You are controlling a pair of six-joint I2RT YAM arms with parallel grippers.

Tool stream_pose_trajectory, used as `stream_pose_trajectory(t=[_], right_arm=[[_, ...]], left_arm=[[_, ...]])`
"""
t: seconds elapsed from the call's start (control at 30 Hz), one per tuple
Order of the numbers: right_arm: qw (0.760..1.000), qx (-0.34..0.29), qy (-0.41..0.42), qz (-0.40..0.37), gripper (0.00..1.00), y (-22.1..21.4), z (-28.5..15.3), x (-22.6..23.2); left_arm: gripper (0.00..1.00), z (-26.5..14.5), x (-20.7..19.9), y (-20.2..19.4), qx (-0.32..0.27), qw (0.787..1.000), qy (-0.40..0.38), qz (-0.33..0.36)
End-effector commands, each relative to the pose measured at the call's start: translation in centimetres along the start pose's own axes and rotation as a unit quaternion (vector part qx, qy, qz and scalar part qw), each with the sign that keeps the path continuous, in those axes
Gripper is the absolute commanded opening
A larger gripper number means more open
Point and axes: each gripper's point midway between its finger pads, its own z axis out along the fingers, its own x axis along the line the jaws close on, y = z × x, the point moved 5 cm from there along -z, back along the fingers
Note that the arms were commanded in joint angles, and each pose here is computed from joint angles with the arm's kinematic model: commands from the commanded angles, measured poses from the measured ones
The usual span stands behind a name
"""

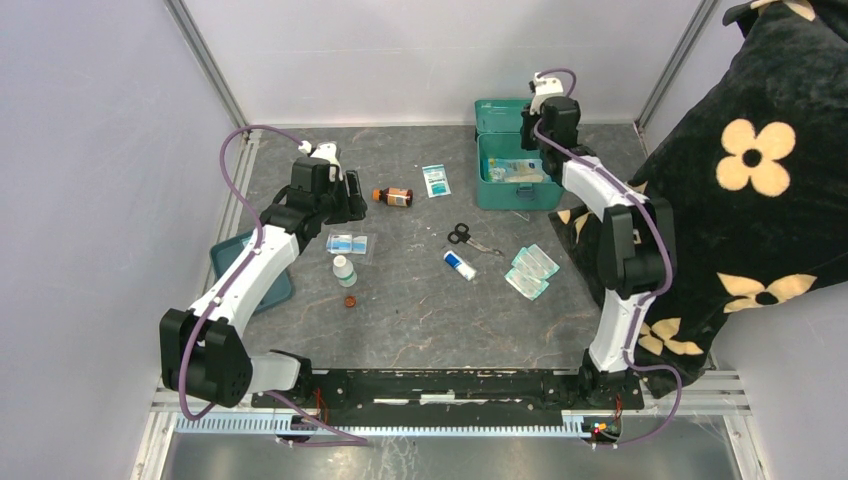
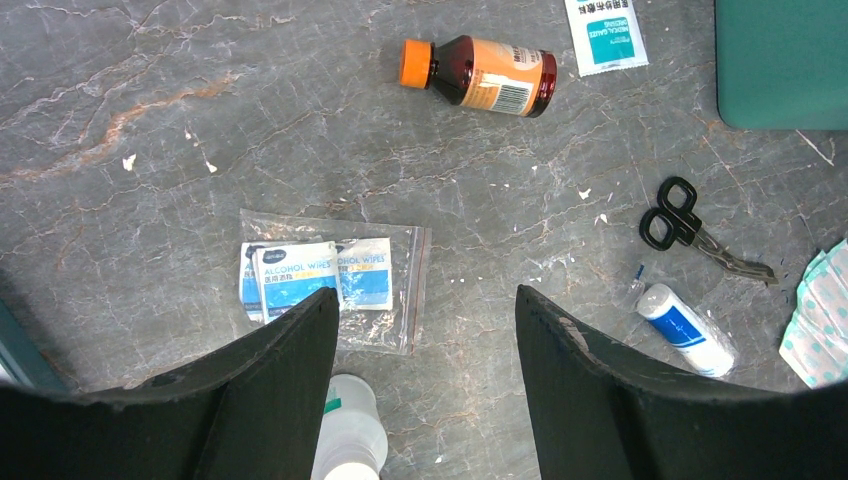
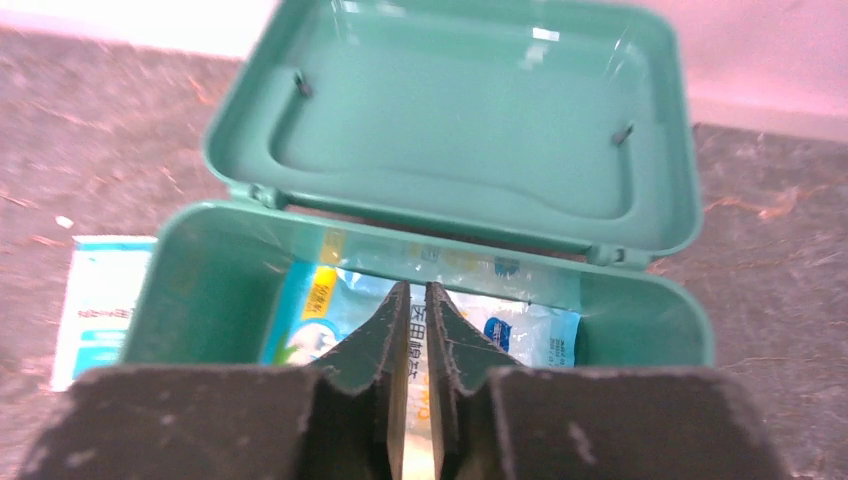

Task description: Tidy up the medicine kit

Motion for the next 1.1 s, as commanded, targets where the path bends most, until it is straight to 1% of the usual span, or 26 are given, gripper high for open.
stream_pose_trajectory(t=[0.0, 0.1, 0.23, 0.33, 0.47, 0.57, 0.67, 0.73, 0.9, 0.97, 1.07], right_arm=[[0.994, -0.1, 0.01, 0.045, 0.2, 7.1, -4.8, 0.3], [0.991, -0.111, 0.037, 0.068, 0.27, 7.4, -7.5, 1.2], [0.988, -0.098, 0.056, 0.108, 0.28, 5.3, -10.4, 1.8], [0.985, -0.078, 0.073, 0.134, 0.29, 3.4, -12.6, 2.6], [0.987, -0.058, 0.095, 0.119, 0.31, 0.7, -15.8, 4.5], [0.985, -0.051, 0.12, 0.111, 0.33, -1.2, -18.3, 6.2], [0.984, -0.036, 0.146, 0.096, 0.35, -3.3, -20.2, 7.9], [0.983, -0.027, 0.163, 0.085, 0.36, -4.5, -21.4, 8.8], [0.979, -0.012, 0.187, 0.074, 0.37, -6.8, -23.4, 10.0], [0.978, -0.01, 0.195, 0.075, 0.37, -7.5, -24.0, 10.1], [0.975, -0.009, 0.207, 0.079, 0.37, -8.0, -24.5, 10.3]], left_arm=[[0.72, 0.0, 0.1, 0.8, -0.019, 1.0, 0.001, 0.0], [0.71, 0.0, 0.2, 0.8, -0.019, 1.0, 0.002, -0.004], [0.71, 0.2, 0.5, 0.2, -0.012, 1.0, 0.018, -0.017], [0.71, 0.3, 1.4, -0.3, -0.005, 0.998, 0.051, -0.029], [0.73, 0.1, 2.7, -0.4, -0.006, 0.995, 0.096, -0.037], [0.74, 0.3, 5.0, -0.2, 0.001, 0.991, 0.108, -0.075], [0.74, 0.7, 6.5, -0.7, 0.024, 0.989, 0.105, -0.103], [0.75, 1.6, 7.6, -1.8, 0.051, 0.986, 0.11, -0.115], [0.77, 3.9, 8.5, -4.3, 0.116, 0.981, 0.085, -0.13], [0.76, 4.6, 8.3, -4.7, 0.131, 0.98, 0.068, -0.131], [0.74, 5.4, 9.5, -4.6, 0.137, 0.978, 0.066, -0.145]])
